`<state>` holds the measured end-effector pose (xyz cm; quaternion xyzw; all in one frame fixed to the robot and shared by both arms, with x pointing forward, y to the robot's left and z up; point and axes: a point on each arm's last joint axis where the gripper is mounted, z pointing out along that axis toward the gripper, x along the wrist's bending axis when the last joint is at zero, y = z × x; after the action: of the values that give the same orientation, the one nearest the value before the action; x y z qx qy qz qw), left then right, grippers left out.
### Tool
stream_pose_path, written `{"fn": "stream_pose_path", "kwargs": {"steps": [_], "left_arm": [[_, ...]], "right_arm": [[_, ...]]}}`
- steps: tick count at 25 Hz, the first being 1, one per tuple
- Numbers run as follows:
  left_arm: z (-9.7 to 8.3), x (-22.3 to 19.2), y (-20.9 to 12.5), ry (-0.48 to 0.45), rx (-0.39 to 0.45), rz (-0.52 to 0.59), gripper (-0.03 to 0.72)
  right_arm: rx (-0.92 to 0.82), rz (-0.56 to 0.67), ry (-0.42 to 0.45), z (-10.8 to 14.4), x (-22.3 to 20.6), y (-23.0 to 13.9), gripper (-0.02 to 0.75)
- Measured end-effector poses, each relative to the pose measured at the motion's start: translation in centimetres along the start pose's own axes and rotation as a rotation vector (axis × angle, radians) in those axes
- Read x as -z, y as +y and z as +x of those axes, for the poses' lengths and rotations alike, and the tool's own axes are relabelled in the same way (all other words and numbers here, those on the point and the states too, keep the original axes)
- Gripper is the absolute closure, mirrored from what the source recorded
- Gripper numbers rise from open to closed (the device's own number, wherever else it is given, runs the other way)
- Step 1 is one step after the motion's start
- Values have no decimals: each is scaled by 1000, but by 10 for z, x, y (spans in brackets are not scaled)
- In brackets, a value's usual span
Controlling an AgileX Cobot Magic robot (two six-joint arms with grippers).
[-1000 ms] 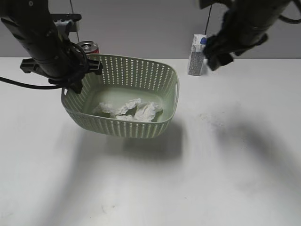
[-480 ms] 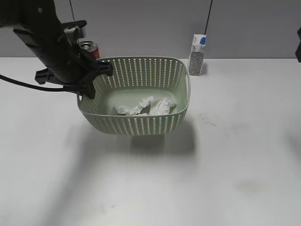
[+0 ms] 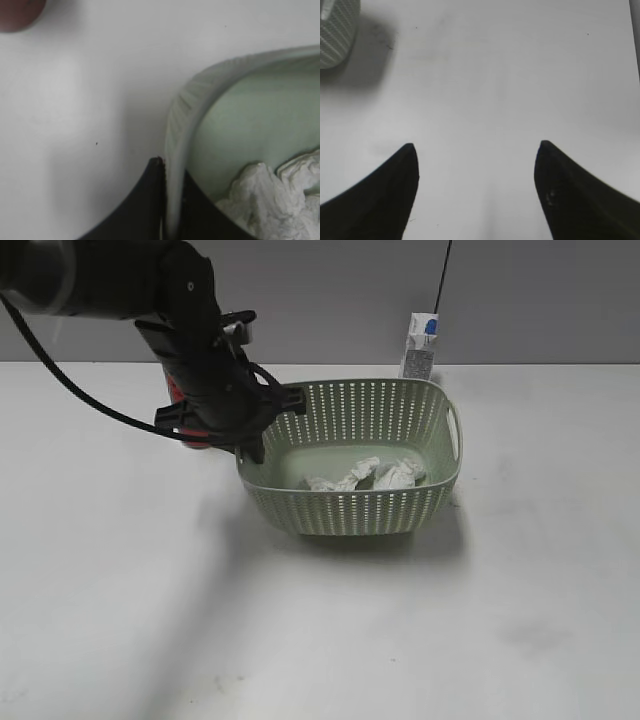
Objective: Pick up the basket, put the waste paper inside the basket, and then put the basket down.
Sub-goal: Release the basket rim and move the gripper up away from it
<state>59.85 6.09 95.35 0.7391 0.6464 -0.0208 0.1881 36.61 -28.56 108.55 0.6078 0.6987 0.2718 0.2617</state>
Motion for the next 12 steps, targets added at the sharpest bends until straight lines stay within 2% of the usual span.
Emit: {"fn": "stream_pose_path", "kwargs": {"steps": [5,8,11,12], "left_arm": [[1,-11,-2,7,19,34,685],[3,-15,-4,14,20,53,657],[3,-17,-4,15,23,56,556],[3,-17,-4,14,25,55,494]], "right_arm": [[-31,-207,33,5,40,-59,196],[-30,-309,33,5,53,-88,196],[-29,-372,33,6,59,-110,196],[-29,-372,33,6,58,-114,196]]}}
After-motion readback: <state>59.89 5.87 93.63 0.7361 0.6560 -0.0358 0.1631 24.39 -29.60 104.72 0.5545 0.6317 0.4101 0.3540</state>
